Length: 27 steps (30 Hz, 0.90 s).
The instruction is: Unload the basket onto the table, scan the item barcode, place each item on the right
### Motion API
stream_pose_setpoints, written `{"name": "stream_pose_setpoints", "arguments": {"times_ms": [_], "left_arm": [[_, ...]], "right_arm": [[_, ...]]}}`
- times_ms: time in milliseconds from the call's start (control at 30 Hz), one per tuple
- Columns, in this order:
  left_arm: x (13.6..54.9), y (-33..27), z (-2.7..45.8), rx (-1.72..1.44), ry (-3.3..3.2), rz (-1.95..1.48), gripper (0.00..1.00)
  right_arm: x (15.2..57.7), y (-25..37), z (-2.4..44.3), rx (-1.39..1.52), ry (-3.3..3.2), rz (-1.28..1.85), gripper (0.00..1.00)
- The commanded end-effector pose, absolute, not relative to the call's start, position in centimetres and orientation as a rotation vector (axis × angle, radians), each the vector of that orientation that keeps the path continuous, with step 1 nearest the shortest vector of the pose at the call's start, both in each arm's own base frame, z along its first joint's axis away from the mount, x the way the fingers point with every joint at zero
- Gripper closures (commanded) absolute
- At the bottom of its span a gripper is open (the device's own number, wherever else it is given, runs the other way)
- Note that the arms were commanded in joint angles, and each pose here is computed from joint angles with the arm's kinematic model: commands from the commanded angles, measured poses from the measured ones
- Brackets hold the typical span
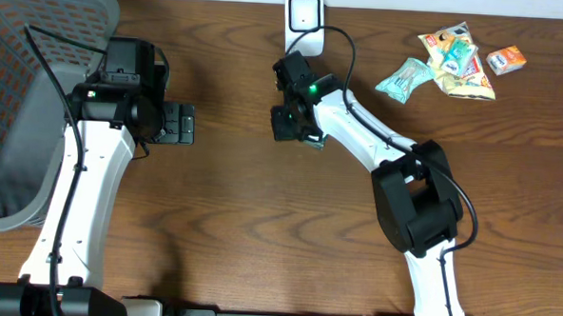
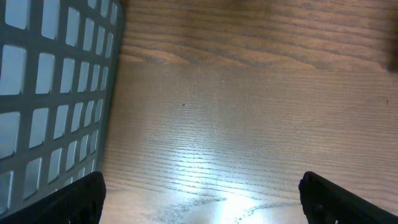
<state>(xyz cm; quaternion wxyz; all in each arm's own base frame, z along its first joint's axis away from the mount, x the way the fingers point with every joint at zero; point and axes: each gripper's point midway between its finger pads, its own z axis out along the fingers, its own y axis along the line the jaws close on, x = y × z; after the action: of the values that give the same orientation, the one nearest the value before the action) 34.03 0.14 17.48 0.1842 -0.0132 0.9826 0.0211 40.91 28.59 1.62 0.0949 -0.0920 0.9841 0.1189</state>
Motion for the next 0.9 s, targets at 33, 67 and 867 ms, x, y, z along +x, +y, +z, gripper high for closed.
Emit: {"name": "stream_pose_setpoints", "arguments": {"times_ms": [33, 67, 867], "left_arm": [[33.9, 0.3, 17.1, -0.03, 2.783, 0.075, 0.03], [33.9, 0.3, 17.1, -0.03, 2.783, 0.075, 0.02], [33.9, 0.3, 17.1, -0.03, 2.783, 0.075, 0.02]], "right_arm": [[40.7, 27.0, 0.6, -0.219, 2.96, 0.243, 0.99], [40.7, 26.5, 0.6, -0.214, 2.964, 0.21, 0.99], [44.6, 17.4, 10.5, -0.09, 2.756, -0.036, 0.96]]}}
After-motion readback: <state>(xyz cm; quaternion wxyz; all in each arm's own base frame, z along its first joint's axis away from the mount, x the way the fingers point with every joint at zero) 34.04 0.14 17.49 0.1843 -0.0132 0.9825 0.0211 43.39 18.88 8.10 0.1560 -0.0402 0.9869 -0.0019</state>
